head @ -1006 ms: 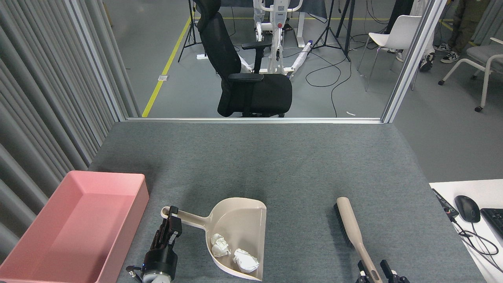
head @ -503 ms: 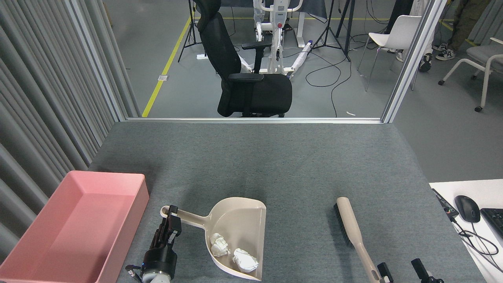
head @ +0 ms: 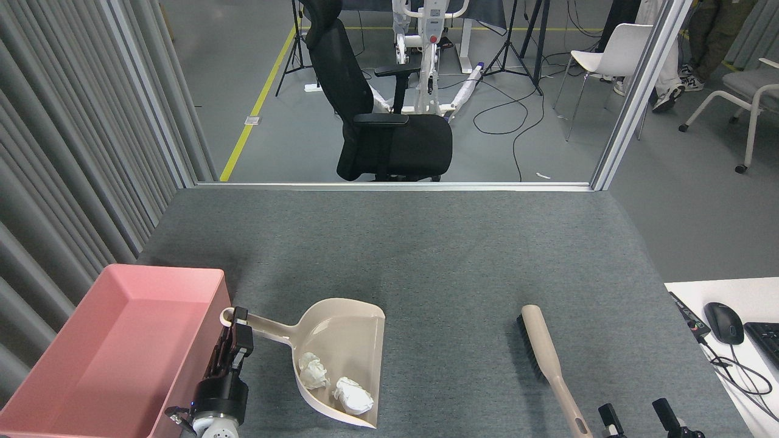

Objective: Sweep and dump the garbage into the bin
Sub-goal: 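Carry the dustpan with the left gripper toward the pink bin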

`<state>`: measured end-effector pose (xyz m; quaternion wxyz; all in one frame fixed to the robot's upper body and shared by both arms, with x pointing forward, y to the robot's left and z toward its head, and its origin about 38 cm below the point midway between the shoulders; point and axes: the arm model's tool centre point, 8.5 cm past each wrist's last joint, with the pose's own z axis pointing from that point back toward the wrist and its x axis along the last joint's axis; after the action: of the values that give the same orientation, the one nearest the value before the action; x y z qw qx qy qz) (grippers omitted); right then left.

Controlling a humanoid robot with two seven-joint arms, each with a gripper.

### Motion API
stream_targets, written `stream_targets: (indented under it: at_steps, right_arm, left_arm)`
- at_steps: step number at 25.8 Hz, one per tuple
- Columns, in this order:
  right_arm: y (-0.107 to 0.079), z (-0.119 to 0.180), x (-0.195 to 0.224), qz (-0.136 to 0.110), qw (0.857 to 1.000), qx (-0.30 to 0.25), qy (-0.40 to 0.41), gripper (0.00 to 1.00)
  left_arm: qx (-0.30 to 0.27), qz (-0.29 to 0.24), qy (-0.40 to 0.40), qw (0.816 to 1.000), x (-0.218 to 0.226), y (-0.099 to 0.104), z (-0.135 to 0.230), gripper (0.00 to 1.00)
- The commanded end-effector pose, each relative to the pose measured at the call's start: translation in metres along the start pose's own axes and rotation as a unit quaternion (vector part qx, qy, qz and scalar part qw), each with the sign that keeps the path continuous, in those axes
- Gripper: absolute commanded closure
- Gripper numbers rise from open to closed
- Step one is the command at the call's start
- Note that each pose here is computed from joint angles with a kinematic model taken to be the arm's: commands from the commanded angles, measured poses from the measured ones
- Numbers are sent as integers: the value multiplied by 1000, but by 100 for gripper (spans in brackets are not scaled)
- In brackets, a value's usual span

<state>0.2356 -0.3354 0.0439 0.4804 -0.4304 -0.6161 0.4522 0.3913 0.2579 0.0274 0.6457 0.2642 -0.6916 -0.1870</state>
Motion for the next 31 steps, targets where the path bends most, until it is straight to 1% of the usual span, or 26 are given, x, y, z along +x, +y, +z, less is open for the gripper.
stream_targets:
  at_steps: [1, 6, 11, 16, 20, 23, 31]
  right_arm:
    - [0, 0, -1, 1, 1000, 1, 1, 1]
    - [2, 1, -1, 1, 1000, 4, 1, 1]
    - [4, 2, -1, 0, 1000, 8, 2, 1]
    - [4, 1, -1, 1, 1000, 8, 1, 1]
    - [5, 2, -1, 2, 1000, 12, 1, 1]
    - [6, 2, -1, 1, 1000, 12, 1, 1]
    - [6, 2, -1, 1, 1000, 13, 0, 1]
  left_arm:
    - [14, 21, -19, 999, 12, 19, 0, 100]
    - [23, 42, -30, 998, 20, 40, -2, 100]
    - [26, 49, -28, 998, 14, 57, -2, 100]
    - [21, 57, -23, 998, 12, 59, -1, 100]
    - [24, 61, -23, 998, 13, 69, -3, 100]
    - [23, 57, -23, 998, 12, 71, -5, 100]
    - [14, 57, -14, 998, 5, 62, 0, 100]
